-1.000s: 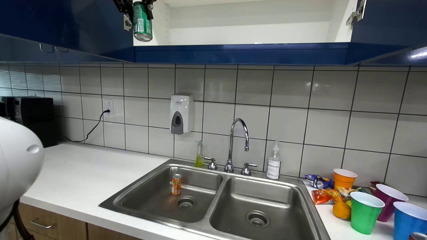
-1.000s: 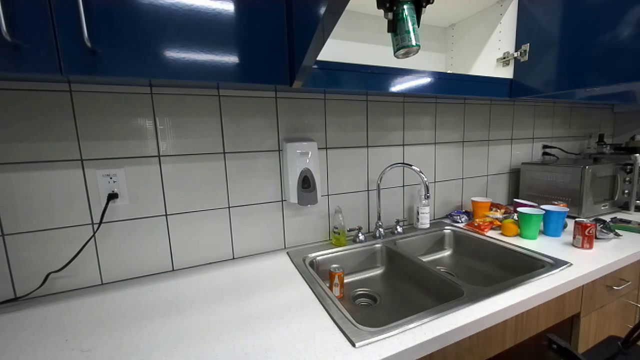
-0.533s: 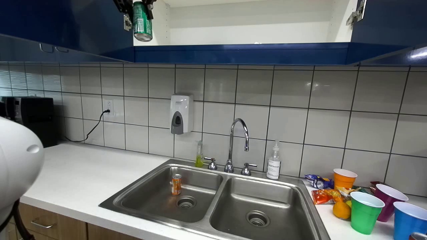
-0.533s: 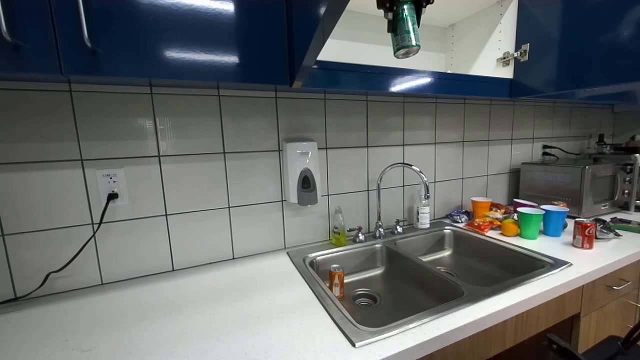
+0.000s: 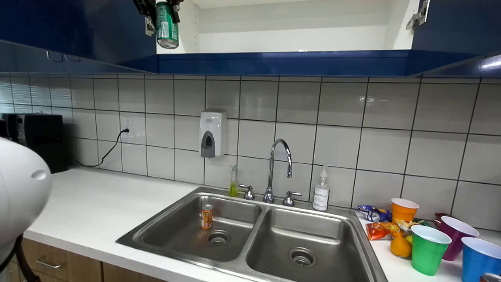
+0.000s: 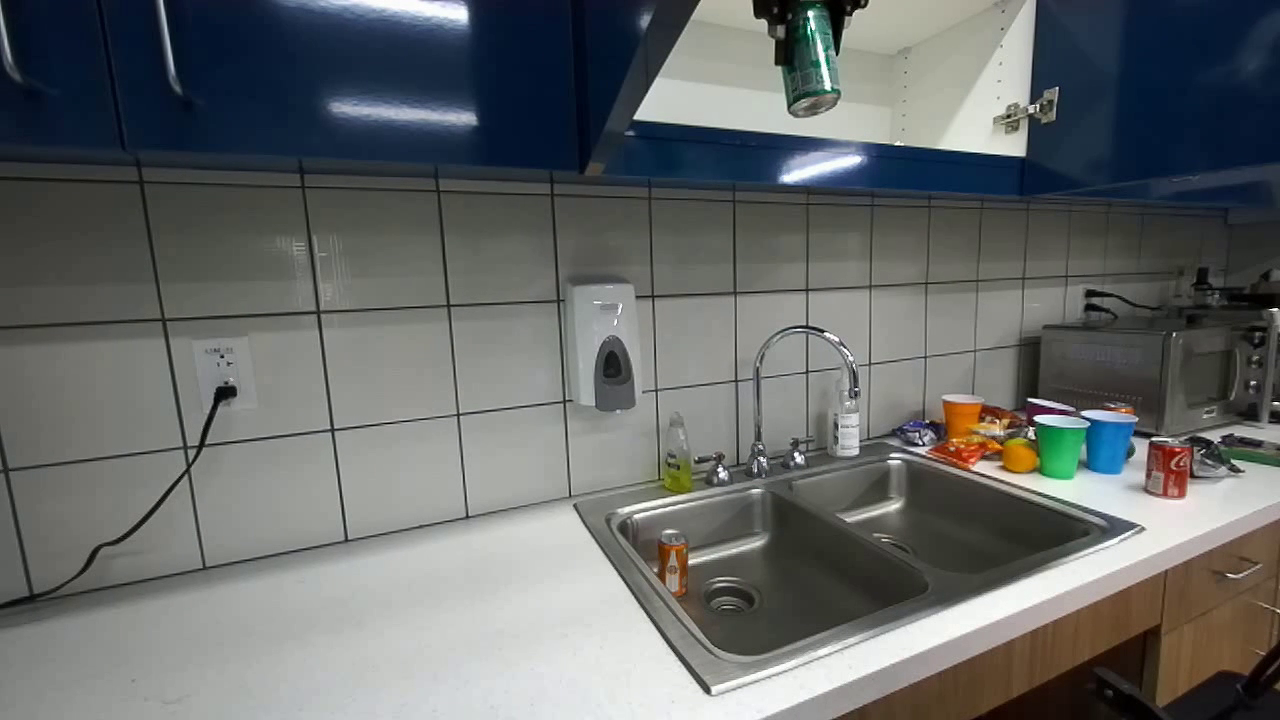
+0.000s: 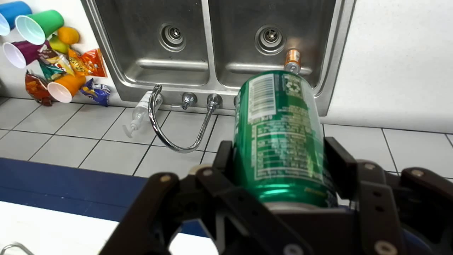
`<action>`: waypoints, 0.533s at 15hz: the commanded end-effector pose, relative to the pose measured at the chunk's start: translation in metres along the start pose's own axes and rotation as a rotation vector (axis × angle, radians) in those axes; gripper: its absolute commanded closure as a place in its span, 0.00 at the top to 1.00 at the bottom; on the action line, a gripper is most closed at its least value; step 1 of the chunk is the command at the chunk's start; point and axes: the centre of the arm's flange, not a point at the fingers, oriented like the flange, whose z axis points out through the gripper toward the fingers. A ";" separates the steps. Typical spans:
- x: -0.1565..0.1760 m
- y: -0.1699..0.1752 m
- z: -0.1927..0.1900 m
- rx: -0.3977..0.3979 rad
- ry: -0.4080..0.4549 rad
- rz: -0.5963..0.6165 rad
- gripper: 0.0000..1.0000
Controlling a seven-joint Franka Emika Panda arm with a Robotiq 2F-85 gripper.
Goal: Move the green soda can to the open cabinet
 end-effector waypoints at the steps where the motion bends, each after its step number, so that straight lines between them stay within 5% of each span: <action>1: 0.000 0.000 0.000 0.000 0.000 0.000 0.65; 3: 0.000 0.000 0.000 0.000 0.000 0.000 0.65; 4: 0.000 0.000 0.000 -0.006 -0.002 -0.001 0.40; 8: 0.006 0.004 -0.001 -0.015 0.005 0.001 0.40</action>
